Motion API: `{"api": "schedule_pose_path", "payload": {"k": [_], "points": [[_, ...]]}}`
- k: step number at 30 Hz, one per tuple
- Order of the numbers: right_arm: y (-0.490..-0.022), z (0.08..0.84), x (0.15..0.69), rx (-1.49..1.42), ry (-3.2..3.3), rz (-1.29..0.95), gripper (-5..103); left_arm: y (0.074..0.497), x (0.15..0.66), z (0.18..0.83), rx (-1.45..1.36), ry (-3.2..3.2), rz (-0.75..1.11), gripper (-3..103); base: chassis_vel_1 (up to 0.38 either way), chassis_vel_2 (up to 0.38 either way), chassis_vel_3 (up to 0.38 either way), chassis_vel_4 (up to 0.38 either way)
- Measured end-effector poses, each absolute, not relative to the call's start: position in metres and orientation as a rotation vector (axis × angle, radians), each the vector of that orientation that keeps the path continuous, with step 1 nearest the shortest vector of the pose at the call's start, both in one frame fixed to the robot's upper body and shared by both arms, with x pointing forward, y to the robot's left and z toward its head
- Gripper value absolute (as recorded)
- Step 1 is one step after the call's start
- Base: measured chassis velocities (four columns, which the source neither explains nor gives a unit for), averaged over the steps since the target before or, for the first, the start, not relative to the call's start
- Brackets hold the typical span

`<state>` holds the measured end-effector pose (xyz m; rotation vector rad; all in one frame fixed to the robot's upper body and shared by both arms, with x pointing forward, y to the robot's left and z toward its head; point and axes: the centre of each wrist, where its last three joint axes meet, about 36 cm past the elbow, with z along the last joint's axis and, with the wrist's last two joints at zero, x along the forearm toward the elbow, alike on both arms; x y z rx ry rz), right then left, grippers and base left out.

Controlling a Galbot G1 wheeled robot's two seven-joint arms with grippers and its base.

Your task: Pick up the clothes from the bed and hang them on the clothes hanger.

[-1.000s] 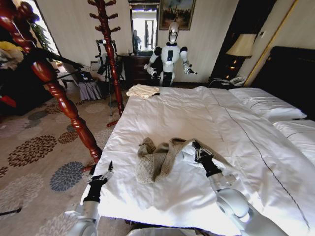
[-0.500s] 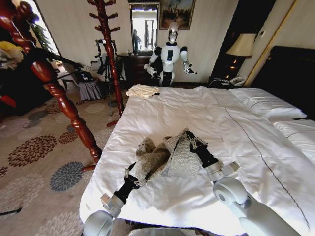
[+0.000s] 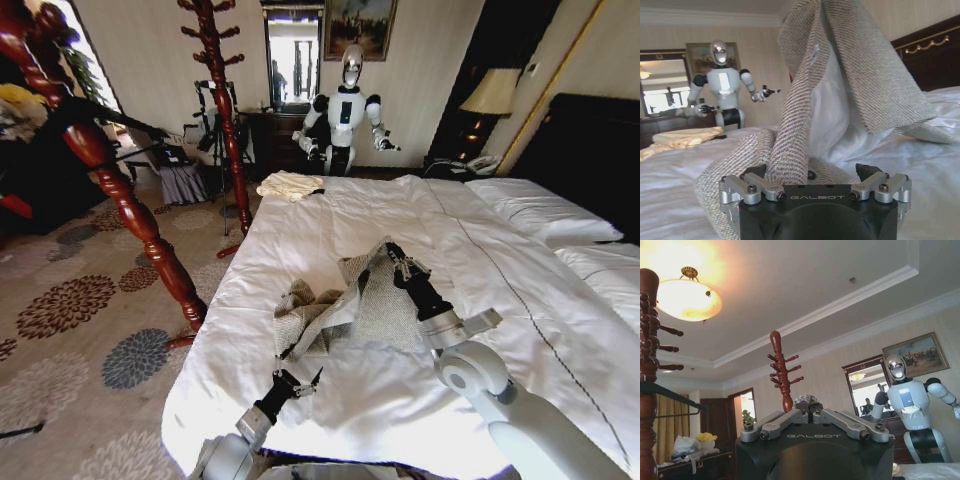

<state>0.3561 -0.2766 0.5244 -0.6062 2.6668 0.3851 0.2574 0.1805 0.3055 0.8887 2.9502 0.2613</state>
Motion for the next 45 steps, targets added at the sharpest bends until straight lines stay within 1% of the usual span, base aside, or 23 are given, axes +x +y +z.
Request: {"api": "schedule_pose_path", "payload": {"k": [2,6,13,14,17,19,23,25,27,28,31,33,37,39,40,41,42,43,45], "points": [[-0.275,0.526,0.356,-0.608,2.661,0.394,0,0.18,0.258,0.306,0.849,2.957,0.252,100,0.0,0.0,0.0,0.0],[-0.274,0.53,0.357,-0.605,2.647,0.401,0,0.194,0.27,0.311,0.673,2.994,0.219,100,0.0,0.0,0.0,0.0],[-0.274,0.537,0.354,-0.604,2.631,0.42,0,0.214,0.288,0.312,0.55,3.049,0.16,100,0.0,0.0,0.0,0.0],[-0.275,0.538,0.353,-0.604,2.629,0.42,0,0.215,0.289,0.311,0.553,3.053,0.151,103,0.0,0.0,0.0,0.0],[-0.275,0.541,0.353,-0.602,2.62,0.413,0,0.215,0.287,0.311,0.568,3.057,0.143,89,0.0,0.0,0.0,0.0],[-0.276,0.543,0.353,-0.601,2.615,0.411,0,0.215,0.286,0.312,0.563,3.056,0.138,89,0.0,0.0,0.0,0.0],[-0.276,0.547,0.352,-0.595,2.597,0.415,0,0.219,0.288,0.32,0.513,3.047,0.142,67,0.0,0.0,0.0,0.0],[-0.276,0.547,0.352,-0.593,2.594,0.418,0,0.221,0.288,0.321,0.508,3.046,0.149,67,0.0,0.0,0.0,0.0],[-0.275,0.546,0.349,-0.593,2.595,0.423,0,0.226,0.289,0.322,0.506,3.049,0.157,56,0.0,0.0,0.0,0.0],[-0.275,0.546,0.349,-0.593,2.595,0.423,0,0.226,0.289,0.322,0.506,3.049,0.157,56,0.0,0.0,0.0,0.0],[-0.275,0.542,0.345,-0.594,2.609,0.411,0,0.23,0.292,0.328,0.501,3.052,0.136,39,0.0,0.0,0.0,0.0],[-0.275,0.542,0.344,-0.595,2.611,0.409,0,0.231,0.293,0.329,0.496,3.052,0.131,39,0.0,0.0,0.0,0.0],[-0.275,0.541,0.34,-0.604,2.615,0.403,0,0.238,0.298,0.341,0.482,3.048,0.11,18,0.0,0.0,0.0,0.0],[-0.275,0.541,0.34,-0.606,2.615,0.402,0,0.239,0.299,0.344,0.482,3.046,0.1,18,0.0,0.0,0.0,0.0],[-0.275,0.542,0.339,-0.608,2.613,0.399,0,0.244,0.3,0.356,0.488,3.035,0.062,7,0.0,0.0,0.0,0.0],[-0.275,0.543,0.339,-0.607,2.612,0.397,0,0.246,0.301,0.364,0.496,3.025,0.036,7,0.0,0.0,0.0,0.0],[-0.277,0.544,0.34,-0.605,2.61,0.394,0,0.25,0.302,0.376,0.512,3.01,0.008,3,0.0,0.0,0.0,0.0],[-0.277,0.544,0.34,-0.605,2.61,0.394,0,0.25,0.302,0.376,0.512,3.01,0.008,3,0.0,0.0,0.0,0.0],[-0.28,0.547,0.341,-0.598,2.605,0.39,0,0.26,0.304,0.406,0.557,2.967,-0.038,1,0.0,0.0,0.0,0.0]]}}
